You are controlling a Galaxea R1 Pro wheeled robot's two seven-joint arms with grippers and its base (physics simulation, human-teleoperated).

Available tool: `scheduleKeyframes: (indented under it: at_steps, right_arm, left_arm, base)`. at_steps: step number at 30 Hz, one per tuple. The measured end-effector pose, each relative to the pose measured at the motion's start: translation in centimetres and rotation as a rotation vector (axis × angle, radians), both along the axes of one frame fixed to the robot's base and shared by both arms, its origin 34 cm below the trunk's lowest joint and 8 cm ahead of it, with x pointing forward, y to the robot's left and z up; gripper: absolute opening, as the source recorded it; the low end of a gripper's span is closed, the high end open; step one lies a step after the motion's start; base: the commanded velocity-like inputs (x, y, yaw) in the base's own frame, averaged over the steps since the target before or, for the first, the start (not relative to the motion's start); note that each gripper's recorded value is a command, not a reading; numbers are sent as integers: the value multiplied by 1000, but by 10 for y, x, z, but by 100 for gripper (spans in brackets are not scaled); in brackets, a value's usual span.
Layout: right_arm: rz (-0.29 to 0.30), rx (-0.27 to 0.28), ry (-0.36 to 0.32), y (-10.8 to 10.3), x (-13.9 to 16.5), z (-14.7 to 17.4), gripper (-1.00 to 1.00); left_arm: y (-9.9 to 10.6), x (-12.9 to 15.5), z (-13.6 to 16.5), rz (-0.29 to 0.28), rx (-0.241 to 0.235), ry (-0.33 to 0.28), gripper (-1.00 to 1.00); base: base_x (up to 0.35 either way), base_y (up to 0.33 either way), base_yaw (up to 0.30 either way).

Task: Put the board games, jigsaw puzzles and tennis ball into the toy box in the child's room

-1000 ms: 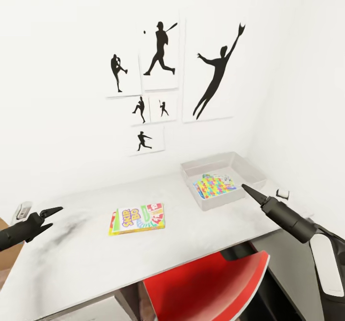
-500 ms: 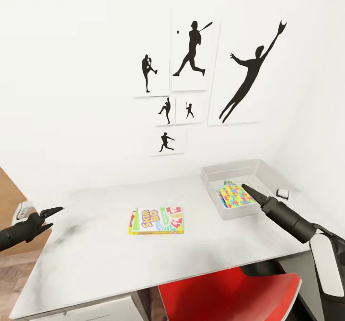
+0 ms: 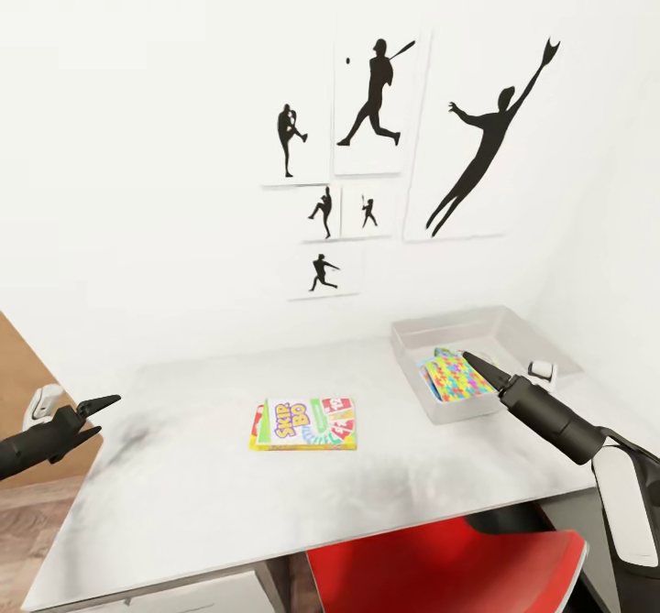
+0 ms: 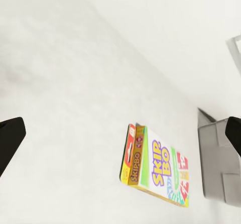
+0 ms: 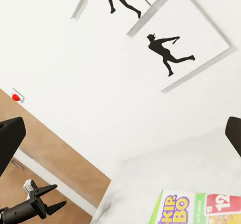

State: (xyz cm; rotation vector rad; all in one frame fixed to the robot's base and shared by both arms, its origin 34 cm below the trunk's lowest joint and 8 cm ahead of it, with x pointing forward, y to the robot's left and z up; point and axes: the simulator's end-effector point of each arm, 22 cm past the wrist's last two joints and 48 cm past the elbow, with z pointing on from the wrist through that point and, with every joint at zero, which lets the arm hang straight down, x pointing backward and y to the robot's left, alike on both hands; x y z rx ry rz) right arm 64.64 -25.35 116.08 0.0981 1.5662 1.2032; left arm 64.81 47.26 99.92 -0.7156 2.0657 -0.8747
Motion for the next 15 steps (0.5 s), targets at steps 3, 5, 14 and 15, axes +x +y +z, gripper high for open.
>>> scheduleKeyframes:
  at_steps: [3, 5, 14, 15]
  right_arm:
    - [0, 0, 0, 0, 0, 0, 100]
    - [-1, 0, 0, 0, 0, 0, 100]
    - [-1, -1, 0, 0, 0, 0, 100]
    - [-1, -1, 1, 0, 0, 0, 100]
  left_arm:
    - [0, 0, 0, 0, 0, 0, 100]
    - [0, 0, 0, 0, 0, 0, 100]
    - [0, 0, 0, 0, 0, 0, 100]
    - [0, 0, 0, 0, 0, 0, 100]
  base:
    - [151, 102, 1]
    - [178, 119, 1]
    - [37, 24, 0]
    - [10, 7, 0]
